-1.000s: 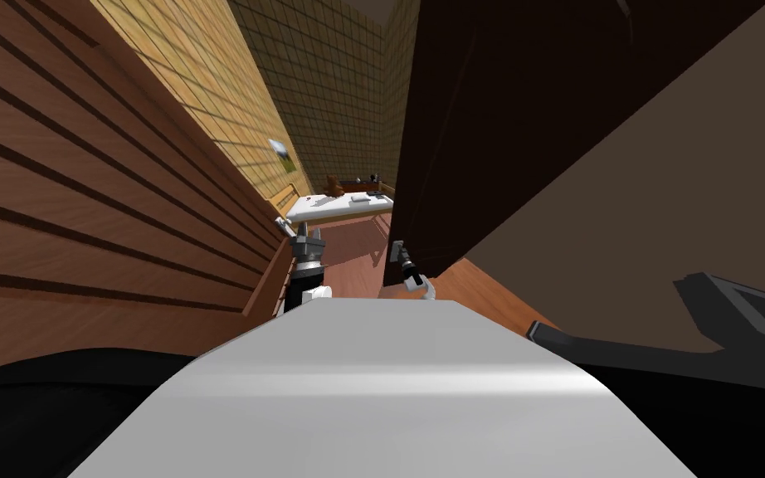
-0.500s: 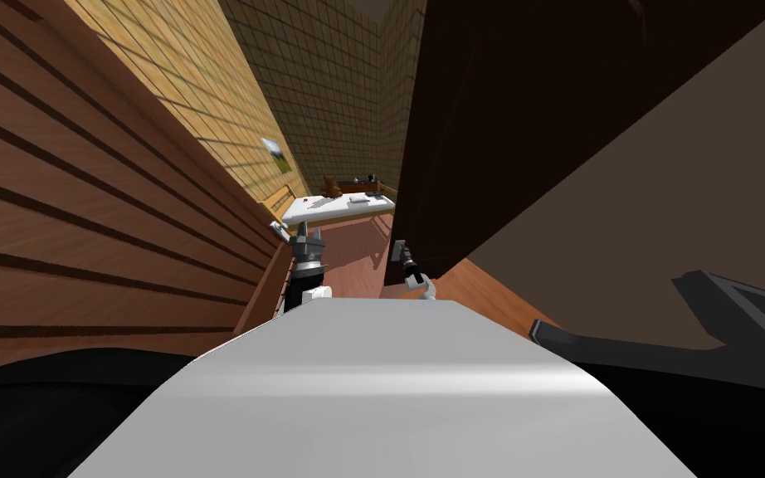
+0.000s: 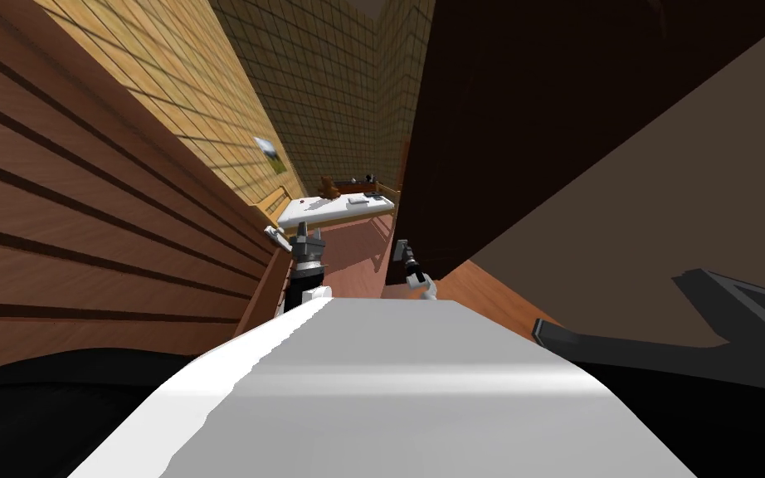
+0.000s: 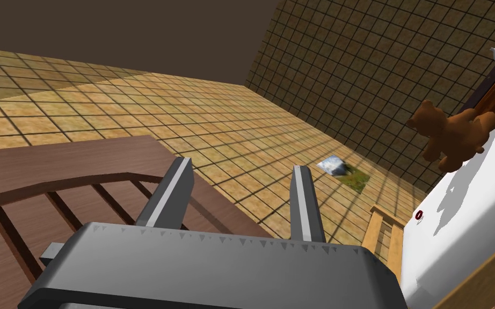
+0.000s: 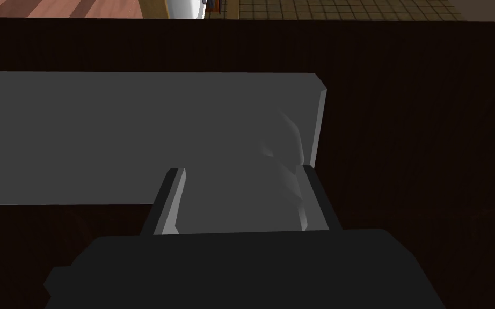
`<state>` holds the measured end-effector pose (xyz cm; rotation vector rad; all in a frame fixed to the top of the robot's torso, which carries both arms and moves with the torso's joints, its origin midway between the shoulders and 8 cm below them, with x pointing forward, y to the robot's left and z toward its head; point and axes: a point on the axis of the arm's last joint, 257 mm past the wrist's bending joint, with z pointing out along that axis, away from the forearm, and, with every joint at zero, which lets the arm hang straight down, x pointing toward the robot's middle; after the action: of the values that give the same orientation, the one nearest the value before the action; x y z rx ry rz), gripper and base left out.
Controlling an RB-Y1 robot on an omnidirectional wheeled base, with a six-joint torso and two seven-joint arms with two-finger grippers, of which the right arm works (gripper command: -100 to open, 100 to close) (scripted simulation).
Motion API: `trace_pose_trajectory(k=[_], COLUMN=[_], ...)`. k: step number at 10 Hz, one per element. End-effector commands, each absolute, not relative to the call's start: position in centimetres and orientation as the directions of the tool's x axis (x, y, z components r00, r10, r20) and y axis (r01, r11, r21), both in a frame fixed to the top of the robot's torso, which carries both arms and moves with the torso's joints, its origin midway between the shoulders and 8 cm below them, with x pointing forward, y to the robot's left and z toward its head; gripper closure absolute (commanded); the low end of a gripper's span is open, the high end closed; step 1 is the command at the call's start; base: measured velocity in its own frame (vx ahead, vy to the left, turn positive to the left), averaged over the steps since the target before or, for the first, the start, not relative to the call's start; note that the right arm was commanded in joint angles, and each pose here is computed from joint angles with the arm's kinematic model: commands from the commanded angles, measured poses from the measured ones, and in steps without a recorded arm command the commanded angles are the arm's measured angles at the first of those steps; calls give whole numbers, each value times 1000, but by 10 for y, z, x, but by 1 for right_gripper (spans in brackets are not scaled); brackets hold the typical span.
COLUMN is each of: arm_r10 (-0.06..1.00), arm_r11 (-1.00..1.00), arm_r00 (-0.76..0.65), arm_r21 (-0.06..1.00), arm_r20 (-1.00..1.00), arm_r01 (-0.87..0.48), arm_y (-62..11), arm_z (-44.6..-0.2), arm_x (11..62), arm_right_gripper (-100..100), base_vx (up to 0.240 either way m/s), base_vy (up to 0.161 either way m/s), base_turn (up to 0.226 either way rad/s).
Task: Push the door open
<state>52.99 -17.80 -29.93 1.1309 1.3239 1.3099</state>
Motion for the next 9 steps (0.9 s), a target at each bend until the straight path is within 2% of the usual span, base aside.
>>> trace_pose_trajectory(k=[1, 5, 9], arm_r10=[992, 997, 999], arm_r11=[13, 8, 1], arm_r00=[-122, -72, -35], arm_r21=[1000, 1000, 1000], arm_r20=[-14, -8, -1], arm_r01=[-10, -5, -1], arm_y=[-194, -214, -227], arm_z=[-293, -294, -296], arm_x=[536, 542, 546], arm_right_gripper=[100, 100, 100], base_vx=[77, 106, 156], base_vy=[88, 111, 146], base_turn=[-53, -65, -68])
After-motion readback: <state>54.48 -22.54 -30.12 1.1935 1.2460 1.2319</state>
